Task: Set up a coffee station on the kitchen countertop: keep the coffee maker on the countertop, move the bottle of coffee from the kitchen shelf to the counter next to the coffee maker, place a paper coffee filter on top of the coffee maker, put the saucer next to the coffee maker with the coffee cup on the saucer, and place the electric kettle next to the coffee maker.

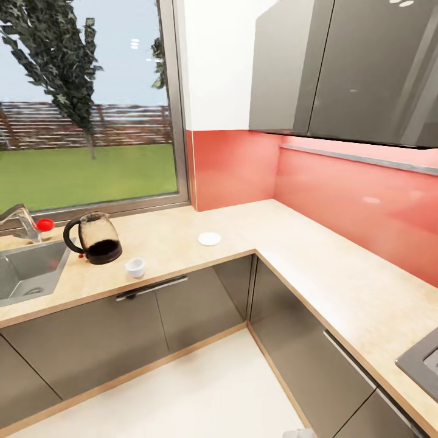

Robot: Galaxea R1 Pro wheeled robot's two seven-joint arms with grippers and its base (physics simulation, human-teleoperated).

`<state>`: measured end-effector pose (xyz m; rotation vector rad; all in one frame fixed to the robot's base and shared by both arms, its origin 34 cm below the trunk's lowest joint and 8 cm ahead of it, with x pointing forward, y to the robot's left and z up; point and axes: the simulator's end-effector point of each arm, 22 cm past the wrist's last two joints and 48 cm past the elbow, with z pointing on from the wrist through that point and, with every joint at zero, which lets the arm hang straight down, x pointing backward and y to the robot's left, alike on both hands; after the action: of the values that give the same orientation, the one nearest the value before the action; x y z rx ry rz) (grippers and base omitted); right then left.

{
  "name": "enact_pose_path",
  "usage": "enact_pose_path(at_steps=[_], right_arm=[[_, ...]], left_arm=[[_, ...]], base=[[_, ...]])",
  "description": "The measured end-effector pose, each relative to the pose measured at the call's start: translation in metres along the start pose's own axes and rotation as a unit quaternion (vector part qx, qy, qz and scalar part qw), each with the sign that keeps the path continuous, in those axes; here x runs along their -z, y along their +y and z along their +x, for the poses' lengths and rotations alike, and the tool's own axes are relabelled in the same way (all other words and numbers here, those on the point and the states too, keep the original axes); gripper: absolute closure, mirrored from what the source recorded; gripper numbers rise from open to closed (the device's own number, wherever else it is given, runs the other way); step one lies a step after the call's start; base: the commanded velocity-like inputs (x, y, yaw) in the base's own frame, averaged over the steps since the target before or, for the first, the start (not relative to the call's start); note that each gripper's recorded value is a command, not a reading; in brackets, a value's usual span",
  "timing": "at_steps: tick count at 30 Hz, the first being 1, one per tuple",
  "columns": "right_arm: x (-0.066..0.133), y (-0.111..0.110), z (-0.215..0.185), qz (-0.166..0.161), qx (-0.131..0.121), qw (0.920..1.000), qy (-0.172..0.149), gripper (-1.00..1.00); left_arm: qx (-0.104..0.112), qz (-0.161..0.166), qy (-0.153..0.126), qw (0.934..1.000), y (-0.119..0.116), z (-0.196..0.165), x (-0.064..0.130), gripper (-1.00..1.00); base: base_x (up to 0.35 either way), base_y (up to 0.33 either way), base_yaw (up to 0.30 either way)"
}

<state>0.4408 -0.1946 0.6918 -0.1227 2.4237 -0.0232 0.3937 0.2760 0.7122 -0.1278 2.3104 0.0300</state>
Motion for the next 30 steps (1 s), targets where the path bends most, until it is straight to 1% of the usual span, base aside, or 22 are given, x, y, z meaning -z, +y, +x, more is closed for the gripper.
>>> enact_pose_path(at_steps=[1,3,4,6,7,9,10,11,12,13,14,16,17,19,20,22,23,24,28,30], right_arm=[[-0.002,0.004,-0.033,0.001,-0.006,0.9989,-0.047,-1.0],[-0.001,0.009,-0.077,0.004,-0.014,0.9945,-0.104,-1.0],[0.0,0.008,-0.098,0.008,-0.017,0.9914,-0.129,-1.0],[0.003,-0.005,-0.137,0.02,-0.017,0.9846,-0.173,-1.0],[0.004,-0.007,-0.146,0.022,-0.016,0.9828,-0.183,-1.0],[0.008,-0.013,-0.179,0.027,-0.013,0.9759,-0.216,-1.0],[0.009,-0.014,-0.188,0.028,-0.012,0.974,-0.225,-1.0],[0.01,-0.015,-0.206,0.028,-0.009,0.9701,-0.241,-1.0],[0.012,-0.016,-0.224,0.028,-0.006,0.9659,-0.257,-1.0],[0.016,-0.015,-0.252,0.027,-0.003,0.9593,-0.281,-1.0],[0.021,-0.017,-0.281,0.027,-0.009,0.9516,-0.306,-1.0],[0.032,-0.02,-0.319,0.028,-0.027,0.9393,-0.341,-1.0],[0.042,-0.022,-0.346,0.026,-0.043,0.9294,-0.366,-1.0],[0.056,-0.023,-0.379,0.021,-0.064,0.9177,-0.392,-1.0],[0.062,-0.025,-0.394,0.02,-0.074,0.9141,-0.398,-1.0],[0.068,-0.029,-0.412,0.018,-0.087,0.9131,-0.398,-1.0],[0.071,-0.031,-0.423,0.017,-0.094,0.9145,-0.393,-1.0],[0.076,-0.034,-0.44,0.014,-0.101,0.9174,-0.385,-1.0],[0.092,-0.04,-0.492,0.008,-0.105,0.9189,-0.38,-1.0],[0.097,-0.041,-0.512,0.006,-0.104,0.92,-0.378,-1.0]], left_arm=[[0.01,0.012,-0.05,0.9986,-0.014,-0.048,-0.009,-1.0],[0.025,0.032,-0.116,0.9924,-0.035,-0.115,-0.013,-1.0],[0.033,0.042,-0.149,0.9873,-0.046,-0.149,-0.013,-1.0],[0.047,0.06,-0.211,0.9744,-0.066,-0.217,-0.01,-1.0],[0.051,0.064,-0.225,0.9708,-0.07,-0.234,-0.009,-1.0],[0.059,0.078,-0.262,0.9603,-0.085,-0.29,-0.008,-1.0],[0.06,0.081,-0.268,0.9583,-0.088,-0.304,-0.009,-1.0],[0.062,0.086,-0.273,0.9562,-0.094,-0.326,-0.01,-1.0],[0.063,0.092,-0.275,0.955,-0.099,-0.347,-0.011,-1.0],[0.066,0.101,-0.272,0.9546,-0.105,-0.372,-0.012,-1.0],[0.071,0.109,-0.272,0.9534,-0.111,-0.399,-0.012,-1.0],[0.075,0.119,-0.276,0.9507,-0.116,-0.43,-0.009,-1.0],[0.077,0.126,-0.28,0.9488,-0.12,-0.45,-0.006,-1.0],[0.075,0.133,-0.278,0.9484,-0.125,-0.471,-0.003,-1.0],[0.072,0.137,-0.276,0.9486,-0.128,-0.48,-0.001,-1.0],[0.07,0.143,-0.273,0.9487,-0.132,-0.494,0.003,-1.0],[0.068,0.147,-0.273,0.9482,-0.135,-0.504,0.006,-1.0],[0.07,0.156,-0.272,0.947,-0.139,-0.521,0.012,-1.0],[0.083,0.189,-0.257,0.9439,-0.152,-0.567,0.025,-1.0],[0.086,0.205,-0.247,0.9432,-0.159,-0.586,0.03,-1.0]], base=[[0.0,0.0,0.0],[0.0,0.0,0.0],[0.0,0.0,0.0],[0.0,0.0,0.0],[0.0,0.0,0.0],[0.0,0.0,0.0],[0.0,0.0,0.0],[0.0,0.0,0.0],[0.0,0.0,0.0],[0.0,0.0,0.0],[0.0,0.0,0.0],[0.0,0.0,0.0],[0.0,0.0,0.0],[0.0,0.0,0.0],[0.0,0.0,0.0],[0.0,0.0,0.0],[0.0,0.0,0.0],[0.0,0.0,0.0],[0.0,0.0,0.0],[0.0,0.0,0.0]])
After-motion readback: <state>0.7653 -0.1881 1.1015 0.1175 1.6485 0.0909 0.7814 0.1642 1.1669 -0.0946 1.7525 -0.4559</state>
